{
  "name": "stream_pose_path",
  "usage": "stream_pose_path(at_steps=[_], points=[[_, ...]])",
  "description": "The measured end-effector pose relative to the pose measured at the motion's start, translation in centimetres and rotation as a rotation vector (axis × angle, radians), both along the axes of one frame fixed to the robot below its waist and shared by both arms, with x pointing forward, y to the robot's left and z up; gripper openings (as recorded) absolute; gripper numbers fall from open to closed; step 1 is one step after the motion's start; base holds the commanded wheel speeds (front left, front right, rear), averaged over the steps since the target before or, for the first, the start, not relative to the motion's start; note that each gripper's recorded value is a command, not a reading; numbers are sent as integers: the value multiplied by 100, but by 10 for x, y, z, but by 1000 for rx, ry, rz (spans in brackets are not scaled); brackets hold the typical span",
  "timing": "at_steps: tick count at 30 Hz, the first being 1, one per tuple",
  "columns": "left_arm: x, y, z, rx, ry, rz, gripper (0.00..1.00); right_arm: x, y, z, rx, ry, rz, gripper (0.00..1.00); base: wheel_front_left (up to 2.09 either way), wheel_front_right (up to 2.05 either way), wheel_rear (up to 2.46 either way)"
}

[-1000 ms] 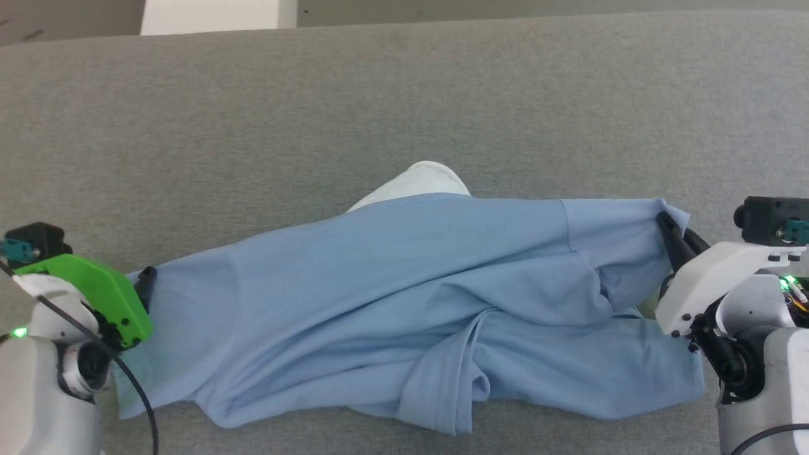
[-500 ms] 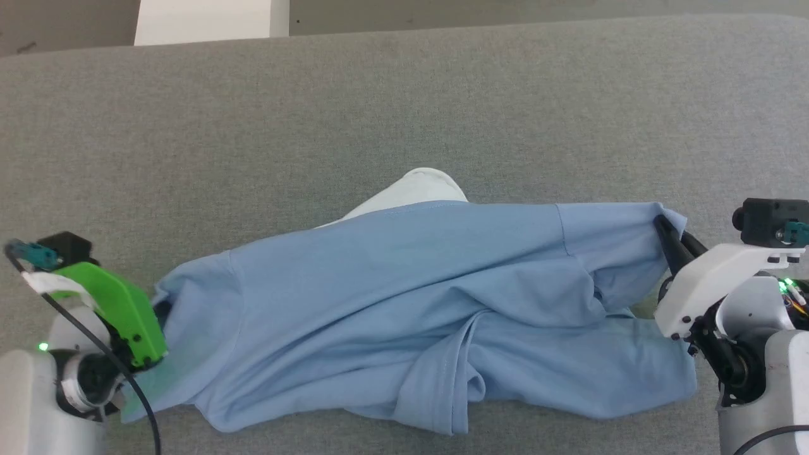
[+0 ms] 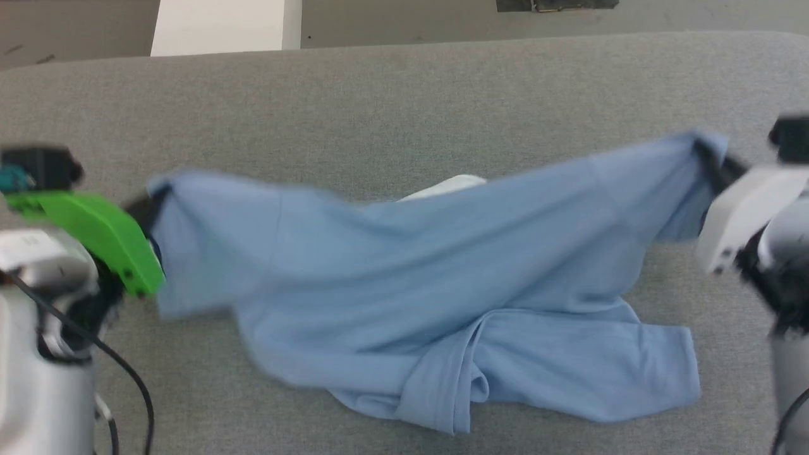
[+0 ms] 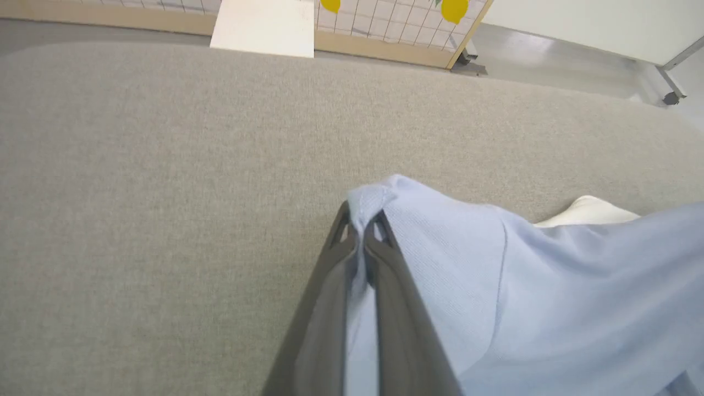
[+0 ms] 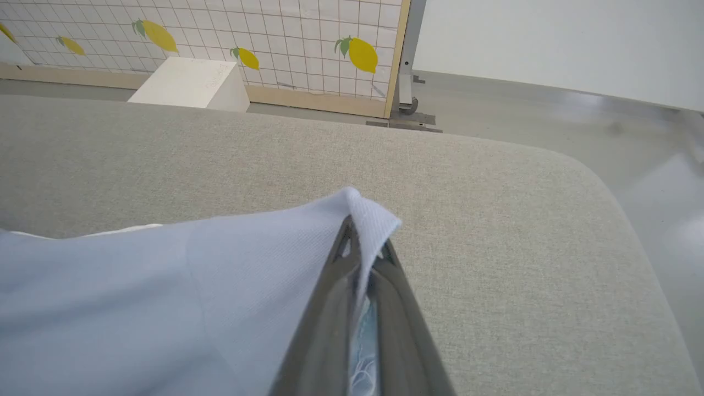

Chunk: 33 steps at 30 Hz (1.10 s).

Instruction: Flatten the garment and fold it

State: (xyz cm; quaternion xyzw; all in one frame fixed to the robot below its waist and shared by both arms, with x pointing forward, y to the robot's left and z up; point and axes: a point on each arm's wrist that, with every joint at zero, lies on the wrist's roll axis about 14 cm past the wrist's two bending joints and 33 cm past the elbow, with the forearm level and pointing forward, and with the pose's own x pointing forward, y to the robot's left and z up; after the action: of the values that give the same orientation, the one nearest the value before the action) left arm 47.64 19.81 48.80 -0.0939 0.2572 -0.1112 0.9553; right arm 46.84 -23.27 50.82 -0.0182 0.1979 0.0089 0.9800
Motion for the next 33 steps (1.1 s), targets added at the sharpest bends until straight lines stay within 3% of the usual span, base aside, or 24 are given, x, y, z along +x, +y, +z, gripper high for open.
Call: stream_pose_path(at_steps=[7, 12, 18, 24, 28, 33], points=[[63, 1, 81, 48, -298, 8, 0, 60, -12, 59, -172, -74, 52, 0, 0, 0, 0], [112, 8, 148, 85, -542, 105, 0, 108, -20, 111, -256, -179, 36, 0, 0, 0, 0], [149, 12, 235, 49, -874, 231, 0, 155, -20, 183, -308, -384, 5, 0, 0, 0, 0], [160, 18, 292, -10, -1113, 317, 0, 176, -10, 253, -315, -637, -11, 0, 0, 0, 0], [168, 19, 298, -31, -1157, 332, 0, 184, -5, 273, -318, -739, -9, 0, 0, 0, 0], [181, 12, 261, 15, -1057, 279, 0, 197, 6, 238, -295, -689, 43, 0, 0, 0, 0]])
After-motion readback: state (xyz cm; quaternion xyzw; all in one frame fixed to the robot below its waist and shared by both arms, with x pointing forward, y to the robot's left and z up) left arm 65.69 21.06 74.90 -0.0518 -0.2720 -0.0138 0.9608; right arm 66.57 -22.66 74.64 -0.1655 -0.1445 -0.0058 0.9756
